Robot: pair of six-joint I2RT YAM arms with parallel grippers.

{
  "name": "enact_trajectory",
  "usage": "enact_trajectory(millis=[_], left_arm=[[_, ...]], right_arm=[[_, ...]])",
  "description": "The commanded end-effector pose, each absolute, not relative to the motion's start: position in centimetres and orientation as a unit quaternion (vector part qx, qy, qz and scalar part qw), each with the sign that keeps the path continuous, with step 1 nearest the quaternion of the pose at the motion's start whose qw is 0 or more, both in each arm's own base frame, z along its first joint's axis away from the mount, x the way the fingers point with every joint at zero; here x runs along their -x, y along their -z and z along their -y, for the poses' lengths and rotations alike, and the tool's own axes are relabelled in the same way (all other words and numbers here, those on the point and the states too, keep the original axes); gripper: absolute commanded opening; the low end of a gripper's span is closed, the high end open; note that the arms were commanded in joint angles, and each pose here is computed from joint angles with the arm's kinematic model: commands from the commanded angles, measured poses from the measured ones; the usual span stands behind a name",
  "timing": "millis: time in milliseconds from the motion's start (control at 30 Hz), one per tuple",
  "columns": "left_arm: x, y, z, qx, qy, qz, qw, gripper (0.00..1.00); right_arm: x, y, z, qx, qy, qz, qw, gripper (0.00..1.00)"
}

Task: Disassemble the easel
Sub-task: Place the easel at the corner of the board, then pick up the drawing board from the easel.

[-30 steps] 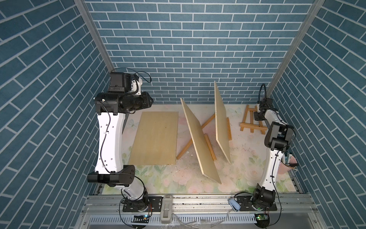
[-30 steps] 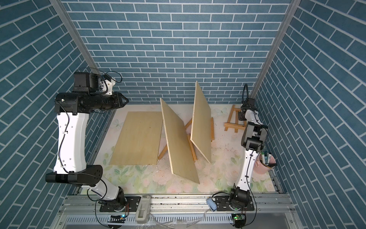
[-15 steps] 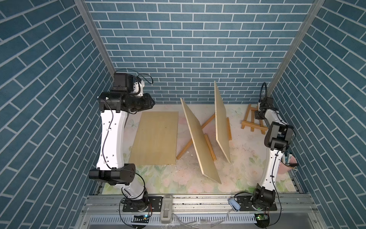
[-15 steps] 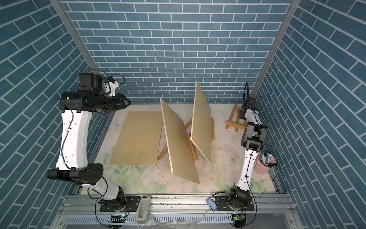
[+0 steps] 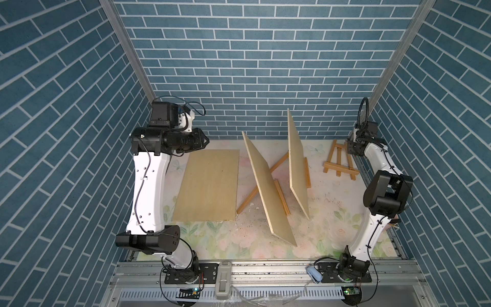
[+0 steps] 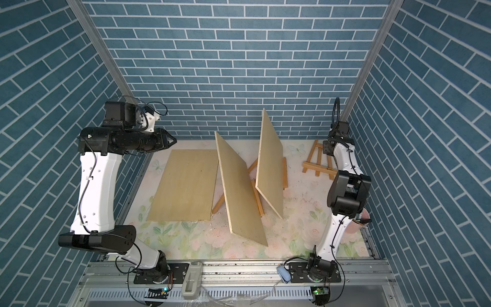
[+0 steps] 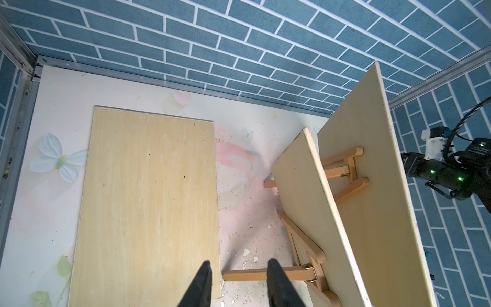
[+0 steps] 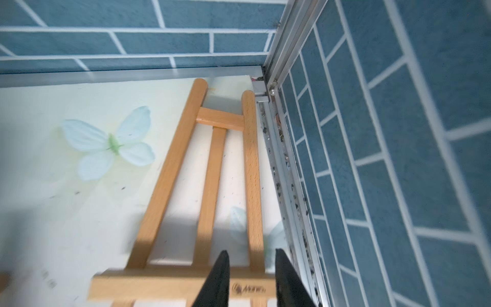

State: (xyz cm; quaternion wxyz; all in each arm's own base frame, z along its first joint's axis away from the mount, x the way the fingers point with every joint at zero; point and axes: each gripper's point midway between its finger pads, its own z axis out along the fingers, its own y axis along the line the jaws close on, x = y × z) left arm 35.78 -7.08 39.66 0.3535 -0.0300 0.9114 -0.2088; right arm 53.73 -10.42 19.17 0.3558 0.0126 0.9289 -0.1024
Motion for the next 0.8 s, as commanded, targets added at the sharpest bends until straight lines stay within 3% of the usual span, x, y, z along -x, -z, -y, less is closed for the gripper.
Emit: enact_trajectory(millis=[0,367,533,767], left_arm=[[-34.2,-40.8,8.2,0.031,0.217,-0.909,0.354,0.38],[-31.6,-40.6,17.2,-0.035,0.212,-0.931,0.294,0.43],[-30.3,-37.8,19.4,-0.050,0.188,-0.947,0.255,0.43],[-29.8,-36.1,21.9,-0.052,0.193,-0.948,0.246,0.45]], right_arm=[[-49.7,-21.1,7.3,-0.031,0.062,-0.936,0.345,0.31],[-37.4,-24.8,2.2,-0.064,-0.001,-0.935,0.348,0.31],[-35.2,-25.4,0.3,-0.068,-0.042,-0.935,0.346,0.31],[-35.1,-25.3,-3.9,-0.034,-0.090,-0.938,0.333,0.32]])
